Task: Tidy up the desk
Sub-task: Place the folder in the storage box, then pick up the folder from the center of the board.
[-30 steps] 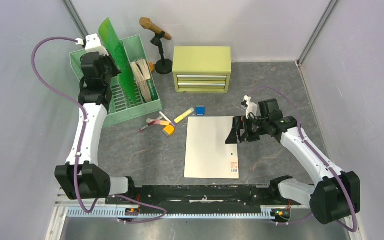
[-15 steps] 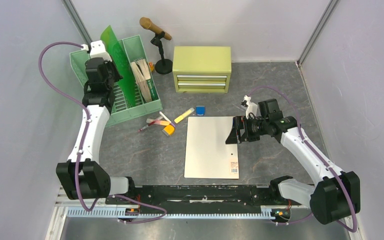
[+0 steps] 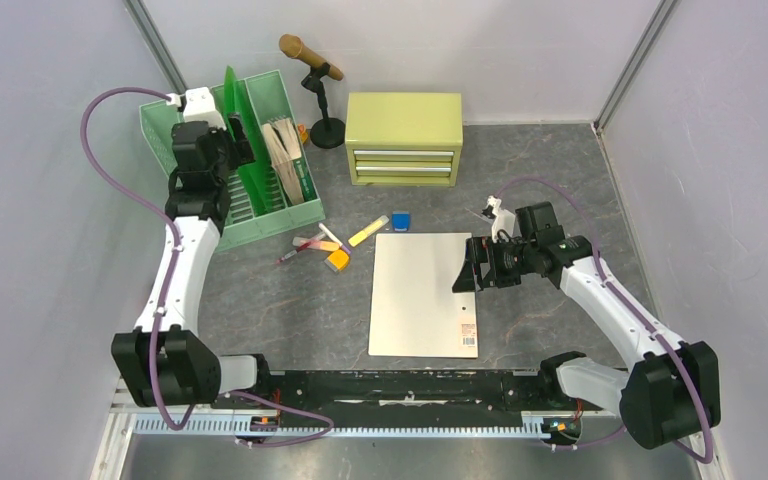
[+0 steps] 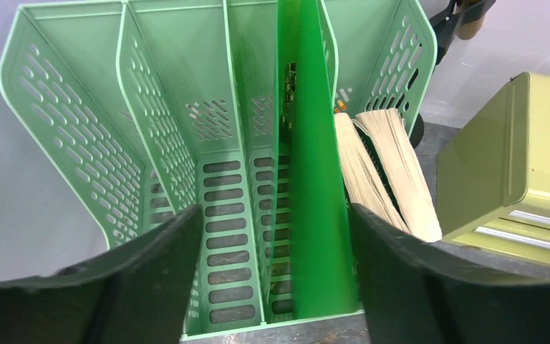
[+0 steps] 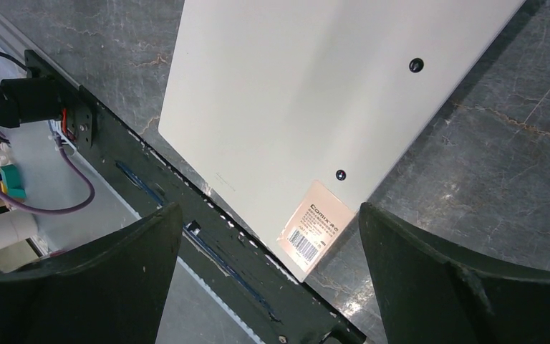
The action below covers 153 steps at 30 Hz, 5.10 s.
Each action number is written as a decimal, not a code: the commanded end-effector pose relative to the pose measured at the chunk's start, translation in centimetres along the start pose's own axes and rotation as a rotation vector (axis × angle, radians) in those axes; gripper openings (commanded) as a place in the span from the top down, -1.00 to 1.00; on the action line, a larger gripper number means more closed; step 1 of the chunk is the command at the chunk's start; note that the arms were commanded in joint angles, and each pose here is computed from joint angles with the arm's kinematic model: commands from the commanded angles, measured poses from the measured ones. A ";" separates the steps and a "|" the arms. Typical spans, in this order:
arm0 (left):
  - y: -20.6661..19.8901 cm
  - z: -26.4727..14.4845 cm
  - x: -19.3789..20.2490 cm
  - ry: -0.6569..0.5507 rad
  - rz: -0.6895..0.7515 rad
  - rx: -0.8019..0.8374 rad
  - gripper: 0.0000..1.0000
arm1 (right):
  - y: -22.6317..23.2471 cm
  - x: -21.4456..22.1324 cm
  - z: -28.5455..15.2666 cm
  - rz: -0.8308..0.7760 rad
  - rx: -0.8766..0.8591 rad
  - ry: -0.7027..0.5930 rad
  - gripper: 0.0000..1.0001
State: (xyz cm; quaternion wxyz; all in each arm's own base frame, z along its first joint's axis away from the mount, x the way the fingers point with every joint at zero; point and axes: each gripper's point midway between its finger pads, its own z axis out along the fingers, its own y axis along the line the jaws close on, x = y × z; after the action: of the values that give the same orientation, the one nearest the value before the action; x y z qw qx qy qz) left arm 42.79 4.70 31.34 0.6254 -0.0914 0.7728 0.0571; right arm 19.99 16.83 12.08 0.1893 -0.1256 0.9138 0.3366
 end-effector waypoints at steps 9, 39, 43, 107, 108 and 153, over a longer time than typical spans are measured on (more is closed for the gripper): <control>0.4 -3.8 -4.4 -0.116 -0.061 -0.008 -0.99 | -0.1 -0.4 -0.3 -0.038 0.010 -0.041 -0.97; -3.3 -13.8 17.0 0.426 -0.419 0.153 -0.99 | -3.8 3.4 0.8 -0.022 0.136 0.000 -0.97; -3.7 -15.3 20.6 0.541 -0.514 0.122 -0.99 | -4.5 4.5 1.4 -0.009 0.145 0.021 -0.97; -21.9 -24.1 38.6 1.250 -0.223 0.350 -0.57 | -6.5 9.2 6.4 0.162 0.057 0.092 -0.98; -21.9 -24.1 38.5 1.248 -0.222 0.353 -0.57 | -5.9 9.0 6.4 0.165 0.026 0.092 -0.98; -21.5 -26.3 37.0 1.220 -0.289 0.415 -0.46 | 6.2 4.7 0.8 0.338 -0.625 -0.196 -0.98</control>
State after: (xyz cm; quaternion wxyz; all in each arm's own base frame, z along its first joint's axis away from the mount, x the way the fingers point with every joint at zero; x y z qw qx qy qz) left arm 17.48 -23.43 2.78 0.1250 -0.1033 0.9589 -0.2327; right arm 16.04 19.25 7.04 0.2010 0.0591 0.8273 0.5213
